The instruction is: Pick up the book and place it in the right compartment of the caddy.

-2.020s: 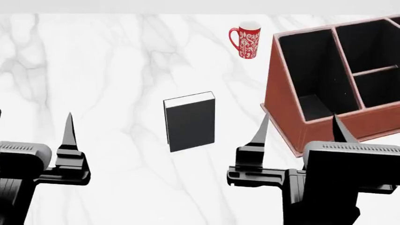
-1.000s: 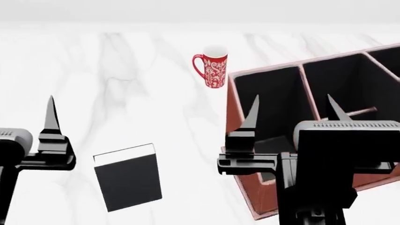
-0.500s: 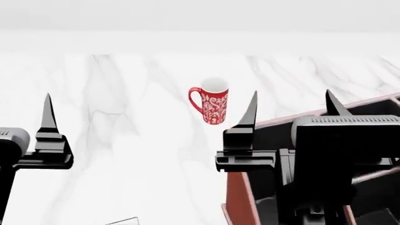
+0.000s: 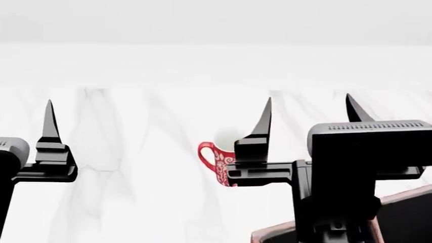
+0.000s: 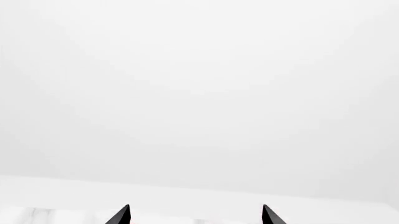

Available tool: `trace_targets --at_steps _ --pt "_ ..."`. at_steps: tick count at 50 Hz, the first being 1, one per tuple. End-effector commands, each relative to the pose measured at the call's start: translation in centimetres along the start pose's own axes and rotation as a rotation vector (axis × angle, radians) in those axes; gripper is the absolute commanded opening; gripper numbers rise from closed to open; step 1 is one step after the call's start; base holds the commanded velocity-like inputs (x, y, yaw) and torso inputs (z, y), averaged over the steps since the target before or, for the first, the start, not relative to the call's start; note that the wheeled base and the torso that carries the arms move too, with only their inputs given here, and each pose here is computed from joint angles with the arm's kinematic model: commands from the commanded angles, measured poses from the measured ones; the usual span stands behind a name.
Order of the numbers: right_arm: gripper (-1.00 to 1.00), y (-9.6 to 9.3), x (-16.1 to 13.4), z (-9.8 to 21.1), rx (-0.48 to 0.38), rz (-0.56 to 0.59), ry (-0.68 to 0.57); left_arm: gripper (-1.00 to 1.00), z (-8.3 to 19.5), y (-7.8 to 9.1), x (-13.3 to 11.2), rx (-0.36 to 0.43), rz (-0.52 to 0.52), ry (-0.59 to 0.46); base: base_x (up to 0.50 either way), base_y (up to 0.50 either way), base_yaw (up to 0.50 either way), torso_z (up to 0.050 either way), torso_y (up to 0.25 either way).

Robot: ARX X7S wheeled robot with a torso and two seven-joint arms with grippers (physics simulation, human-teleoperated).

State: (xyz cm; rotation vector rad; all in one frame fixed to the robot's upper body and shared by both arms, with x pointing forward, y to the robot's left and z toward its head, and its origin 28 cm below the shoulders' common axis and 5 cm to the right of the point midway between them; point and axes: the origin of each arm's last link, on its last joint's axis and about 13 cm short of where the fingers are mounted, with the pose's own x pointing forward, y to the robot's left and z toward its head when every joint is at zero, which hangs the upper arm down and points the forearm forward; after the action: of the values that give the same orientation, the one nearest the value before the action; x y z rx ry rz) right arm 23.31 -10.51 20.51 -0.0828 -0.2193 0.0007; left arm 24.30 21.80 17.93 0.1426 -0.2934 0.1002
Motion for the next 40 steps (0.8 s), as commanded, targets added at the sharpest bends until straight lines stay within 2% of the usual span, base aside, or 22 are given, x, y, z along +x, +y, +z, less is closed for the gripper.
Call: trace_targets --at_steps 1,13,19,23,24,28,30,34,35,40 --pt "1.00 0.1 -0.1 0.1 0.008 0.020 0.000 1.00 0.0 0.0 -0.1 -0.001 0.002 -0.001 0.50 0.00 0.00 0.000 0.000" --pt "1.00 0.1 0.0 -0.1 0.004 0.001 0.008 1.00 0.0 0.1 0.0 -0.002 0.009 0.003 0.03 0.00 0.00 0.000 0.001" --pt "1.00 0.0 0.1 0.0 0.003 -0.012 0.026 1.00 0.6 1.4 0.4 -0.003 0.090 -0.005 0.00 0.00 0.00 0.000 0.000" --pt "1.00 -0.1 0.1 -0.1 0.006 -0.019 0.045 1.00 1.2 3.6 0.7 0.040 0.219 0.000 0.00 0.00 0.00 0.000 0.000" --pt "1.00 -0.1 0.2 -0.1 0.011 -0.019 0.051 1.00 1.4 4.8 0.7 0.052 0.283 0.009 0.00 0.00 0.00 0.000 0.000" --pt "1.00 0.0 0.3 -0.2 0.010 -0.020 0.056 1.00 1.8 7.6 0.2 0.062 0.421 0.007 0.00 0.00 0.00 0.000 0.000" --pt "1.00 0.1 0.3 -0.2 0.005 -0.018 0.059 1.00 2.1 9.6 -0.8 0.079 0.515 0.006 0.00 0.00 0.00 0.000 0.000" --pt "1.00 0.2 0.3 -0.1 0.002 -0.014 0.062 1.00 2.5 11.7 -2.2 0.089 0.625 0.003 0.00 0.00 0.00 0.000 0.003" --pt "1.00 0.2 0.3 -0.1 0.002 -0.012 0.064 1.00 2.7 12.8 -3.1 0.100 0.684 0.003 0.00 0.00 0.00 0.000 0.000" --pt "1.00 0.2 0.3 0.0 0.005 -0.010 0.066 1.00 2.9 15.5 -5.9 0.118 0.833 0.015 0.00 0.00 0.00 0.000 0.000"
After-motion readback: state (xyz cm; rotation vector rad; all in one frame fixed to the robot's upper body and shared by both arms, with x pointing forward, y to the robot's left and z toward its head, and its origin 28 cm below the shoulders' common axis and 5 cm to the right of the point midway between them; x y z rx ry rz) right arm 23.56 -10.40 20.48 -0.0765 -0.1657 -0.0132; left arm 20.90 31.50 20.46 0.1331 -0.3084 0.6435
